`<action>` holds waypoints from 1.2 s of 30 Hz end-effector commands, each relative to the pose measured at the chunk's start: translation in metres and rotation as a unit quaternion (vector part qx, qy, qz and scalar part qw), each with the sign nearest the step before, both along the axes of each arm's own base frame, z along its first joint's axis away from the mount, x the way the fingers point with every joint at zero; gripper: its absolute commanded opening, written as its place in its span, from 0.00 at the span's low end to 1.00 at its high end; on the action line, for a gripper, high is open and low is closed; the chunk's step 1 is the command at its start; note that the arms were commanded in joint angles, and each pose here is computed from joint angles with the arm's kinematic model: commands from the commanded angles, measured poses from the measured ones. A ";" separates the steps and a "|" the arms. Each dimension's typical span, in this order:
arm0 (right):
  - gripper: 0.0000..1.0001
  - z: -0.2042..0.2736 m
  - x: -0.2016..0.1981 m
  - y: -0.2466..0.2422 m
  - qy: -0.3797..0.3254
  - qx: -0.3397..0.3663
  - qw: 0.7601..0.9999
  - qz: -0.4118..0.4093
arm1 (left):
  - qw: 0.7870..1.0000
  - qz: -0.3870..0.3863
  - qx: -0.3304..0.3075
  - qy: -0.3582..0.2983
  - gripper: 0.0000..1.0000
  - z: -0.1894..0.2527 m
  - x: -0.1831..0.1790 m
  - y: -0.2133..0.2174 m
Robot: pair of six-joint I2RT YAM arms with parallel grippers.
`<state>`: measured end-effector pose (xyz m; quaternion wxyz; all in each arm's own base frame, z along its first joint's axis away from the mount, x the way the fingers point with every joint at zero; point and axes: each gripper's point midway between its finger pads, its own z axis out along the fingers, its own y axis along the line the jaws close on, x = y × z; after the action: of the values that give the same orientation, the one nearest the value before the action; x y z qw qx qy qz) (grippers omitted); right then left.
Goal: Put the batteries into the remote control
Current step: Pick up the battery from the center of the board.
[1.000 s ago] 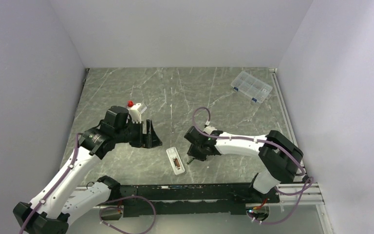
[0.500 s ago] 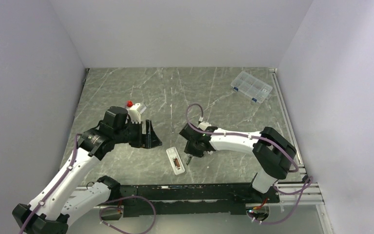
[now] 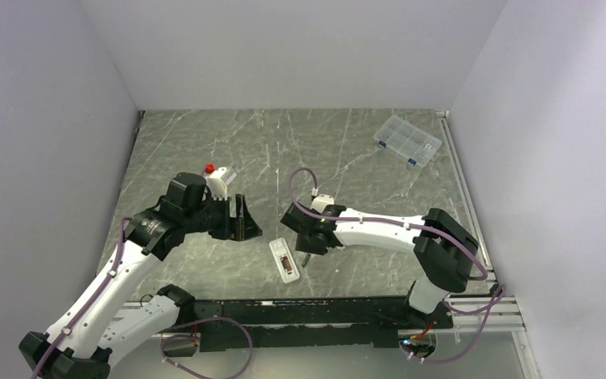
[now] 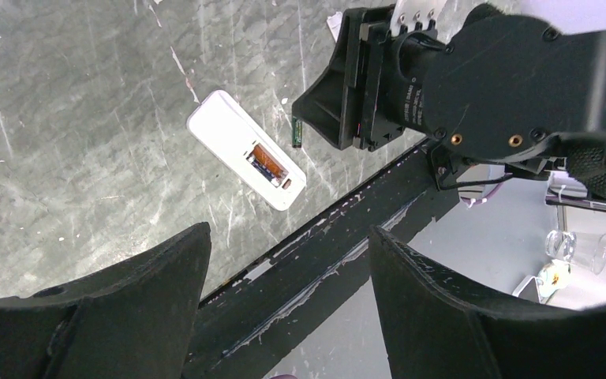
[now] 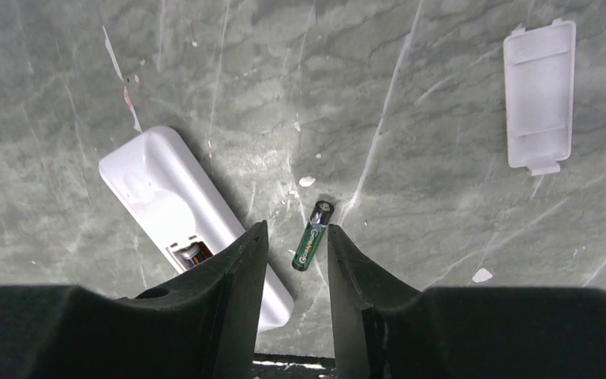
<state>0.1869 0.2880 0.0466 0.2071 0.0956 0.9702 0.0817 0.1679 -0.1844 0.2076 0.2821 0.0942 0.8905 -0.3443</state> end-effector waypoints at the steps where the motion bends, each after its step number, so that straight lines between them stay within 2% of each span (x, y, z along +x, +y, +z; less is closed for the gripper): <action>1: 0.35 -0.002 -0.005 0.000 0.003 -0.009 1.000 -0.006 | 1.000 -0.002 -0.004 -0.024 0.78 0.009 0.001 0.001; 15: 0.34 -0.016 -0.012 -0.004 0.022 0.000 0.998 -0.057 | 1.000 -0.004 -0.009 -0.030 0.78 0.012 -0.001 0.001; 36: 0.26 -0.031 -0.014 -0.008 0.040 -0.028 0.996 -0.072 | 1.000 -0.006 -0.011 -0.025 0.78 0.010 -0.002 0.000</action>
<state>0.1719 0.2820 0.0152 0.1752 0.1548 0.9712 0.0461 0.1656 -0.1832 0.2130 0.2926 0.0962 0.8852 -0.3486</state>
